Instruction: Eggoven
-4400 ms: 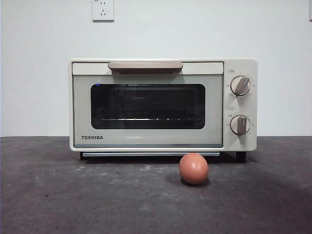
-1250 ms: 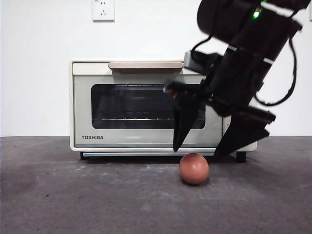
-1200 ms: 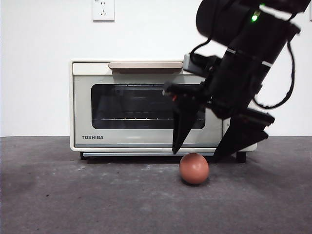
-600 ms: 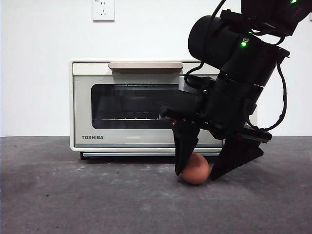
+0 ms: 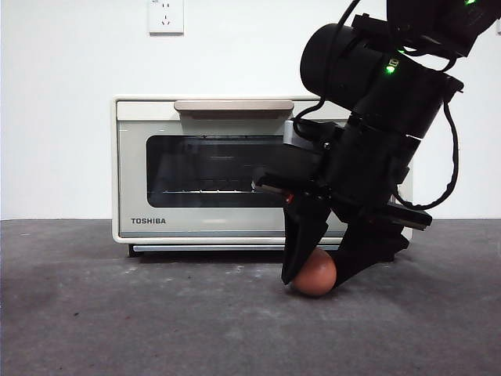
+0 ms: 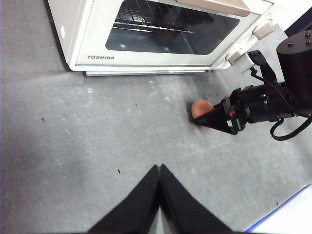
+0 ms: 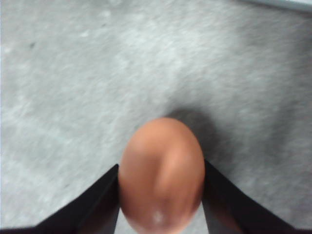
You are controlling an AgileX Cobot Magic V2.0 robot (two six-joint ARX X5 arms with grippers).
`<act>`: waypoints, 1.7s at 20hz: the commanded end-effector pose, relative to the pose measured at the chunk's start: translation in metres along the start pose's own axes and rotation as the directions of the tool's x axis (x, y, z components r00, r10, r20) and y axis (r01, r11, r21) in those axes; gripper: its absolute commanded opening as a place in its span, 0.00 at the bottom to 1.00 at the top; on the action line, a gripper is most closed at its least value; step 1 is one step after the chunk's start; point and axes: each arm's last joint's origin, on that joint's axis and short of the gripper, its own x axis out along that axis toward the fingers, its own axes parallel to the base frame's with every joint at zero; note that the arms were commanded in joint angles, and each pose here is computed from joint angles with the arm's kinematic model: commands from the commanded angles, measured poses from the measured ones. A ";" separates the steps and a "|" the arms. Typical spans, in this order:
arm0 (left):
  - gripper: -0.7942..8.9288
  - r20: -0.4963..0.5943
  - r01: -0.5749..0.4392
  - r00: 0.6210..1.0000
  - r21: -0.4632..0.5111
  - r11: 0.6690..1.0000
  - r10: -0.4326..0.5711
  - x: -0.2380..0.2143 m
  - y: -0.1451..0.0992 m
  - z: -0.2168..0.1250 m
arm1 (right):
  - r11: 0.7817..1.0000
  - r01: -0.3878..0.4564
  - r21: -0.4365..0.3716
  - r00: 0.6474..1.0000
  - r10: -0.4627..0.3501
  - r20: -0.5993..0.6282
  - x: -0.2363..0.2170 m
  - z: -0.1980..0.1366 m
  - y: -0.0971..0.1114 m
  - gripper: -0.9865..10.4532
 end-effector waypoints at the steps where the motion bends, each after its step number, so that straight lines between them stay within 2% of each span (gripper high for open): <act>1: 0.09 0.038 0.010 0.999 0.018 1.000 -0.011 -0.002 -0.003 0.008 | 0.998 -0.031 -0.050 0.999 0.032 0.026 -0.012 0.003 0.010 0.09; 9: 0.09 0.115 0.108 0.987 0.046 0.993 -0.113 0.017 -0.012 0.038 | 0.980 -0.094 -0.175 0.985 0.117 0.127 -0.102 -0.007 0.025 0.09; 18: 0.09 0.122 0.096 0.985 0.185 0.978 -0.120 0.083 -0.047 0.107 | 0.967 -0.137 -0.215 0.935 0.198 0.296 -0.195 -0.036 0.014 0.09; 26: 0.09 0.026 0.040 0.998 0.277 0.960 -0.049 0.162 -0.061 0.136 | 0.957 -0.168 -0.236 0.887 0.251 0.386 -0.231 -0.055 0.005 0.09; 31: 0.09 -0.007 0.037 0.999 0.304 0.952 -0.037 0.197 -0.061 0.135 | 0.952 -0.181 -0.246 0.862 0.274 0.427 -0.244 -0.062 0.002 0.09; 34: 0.09 0.000 -0.008 1.000 0.315 0.949 0.008 0.210 -0.059 0.132 | 0.951 -0.185 -0.249 0.854 0.281 0.438 -0.249 -0.066 0.000 0.09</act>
